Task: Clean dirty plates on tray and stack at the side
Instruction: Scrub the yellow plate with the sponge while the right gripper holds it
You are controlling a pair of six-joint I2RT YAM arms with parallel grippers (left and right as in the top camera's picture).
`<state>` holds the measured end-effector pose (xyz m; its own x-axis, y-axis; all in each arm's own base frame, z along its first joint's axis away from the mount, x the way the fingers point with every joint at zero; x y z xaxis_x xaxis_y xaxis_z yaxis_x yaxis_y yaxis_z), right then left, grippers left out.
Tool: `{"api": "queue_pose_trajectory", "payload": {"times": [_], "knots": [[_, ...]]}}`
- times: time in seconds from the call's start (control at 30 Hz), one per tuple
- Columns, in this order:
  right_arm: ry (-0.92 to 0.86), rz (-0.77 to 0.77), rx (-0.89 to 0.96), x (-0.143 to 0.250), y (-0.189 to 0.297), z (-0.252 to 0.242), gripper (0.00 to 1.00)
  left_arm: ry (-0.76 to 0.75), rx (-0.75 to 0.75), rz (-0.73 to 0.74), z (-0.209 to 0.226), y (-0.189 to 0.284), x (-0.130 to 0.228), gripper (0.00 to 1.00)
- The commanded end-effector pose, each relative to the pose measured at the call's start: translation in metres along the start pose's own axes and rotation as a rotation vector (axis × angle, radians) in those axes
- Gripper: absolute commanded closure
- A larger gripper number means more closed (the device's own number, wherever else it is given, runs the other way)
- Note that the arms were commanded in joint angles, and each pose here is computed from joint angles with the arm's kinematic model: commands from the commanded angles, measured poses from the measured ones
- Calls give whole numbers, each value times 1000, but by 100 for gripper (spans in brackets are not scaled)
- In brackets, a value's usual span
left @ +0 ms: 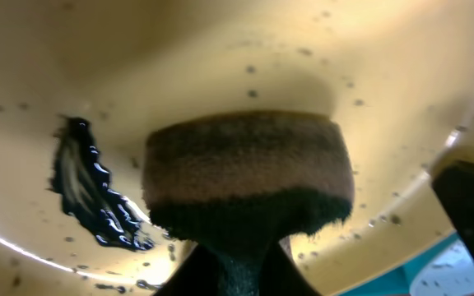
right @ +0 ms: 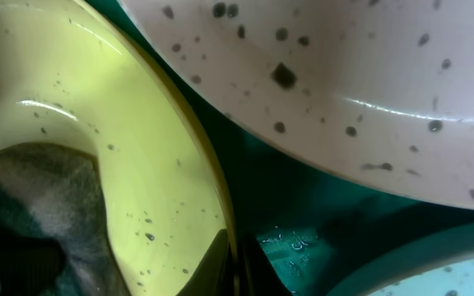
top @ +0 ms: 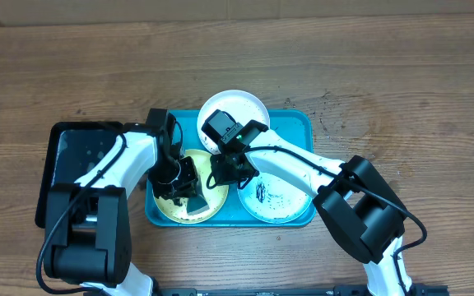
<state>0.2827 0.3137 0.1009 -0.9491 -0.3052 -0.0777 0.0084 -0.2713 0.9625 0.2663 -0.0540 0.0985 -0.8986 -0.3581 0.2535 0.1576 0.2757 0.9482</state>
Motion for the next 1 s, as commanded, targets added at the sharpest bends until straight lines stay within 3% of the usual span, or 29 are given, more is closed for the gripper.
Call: {"api": "queue_pose_trajectory", "payload": {"times": [0.0, 0.07, 0.23, 0.47, 0.63, 0.83, 0.97], "knots": [[2, 3, 1, 1, -1, 0, 96, 50, -166, -72, 18, -5, 2, 90], [2, 4, 1, 1, -1, 0, 96, 51, -248, -109, 25, -5, 0, 96], [8, 5, 2, 1, -1, 0, 96, 47, -451, -214, 41, 3, -7, 96], [8, 5, 5, 1, -1, -1, 96, 44, -460, -283, 33, 19, -19, 96], [8, 5, 5, 1, -1, -1, 96, 42, -401, -307, 15, 46, -28, 96], [10, -2, 1, 0, -1, 0, 96, -61, -79, -225, -21, 55, -29, 96], [9, -2, 1, 0, -1, 0, 96, -81, 51, -174, -31, 50, -26, 96]]}}
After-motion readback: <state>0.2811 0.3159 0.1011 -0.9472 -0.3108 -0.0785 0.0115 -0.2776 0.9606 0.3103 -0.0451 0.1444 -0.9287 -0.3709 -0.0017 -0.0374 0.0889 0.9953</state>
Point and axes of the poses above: each gripper's point midway between its finger pads, its own y axis back along the fingers, its own z axis along the line the jaws close on, x = y × z, the point moved 9 cm from there along y, back along the fingers, and after that the axes turned 4 degrees about y, right-handed, at the moved point
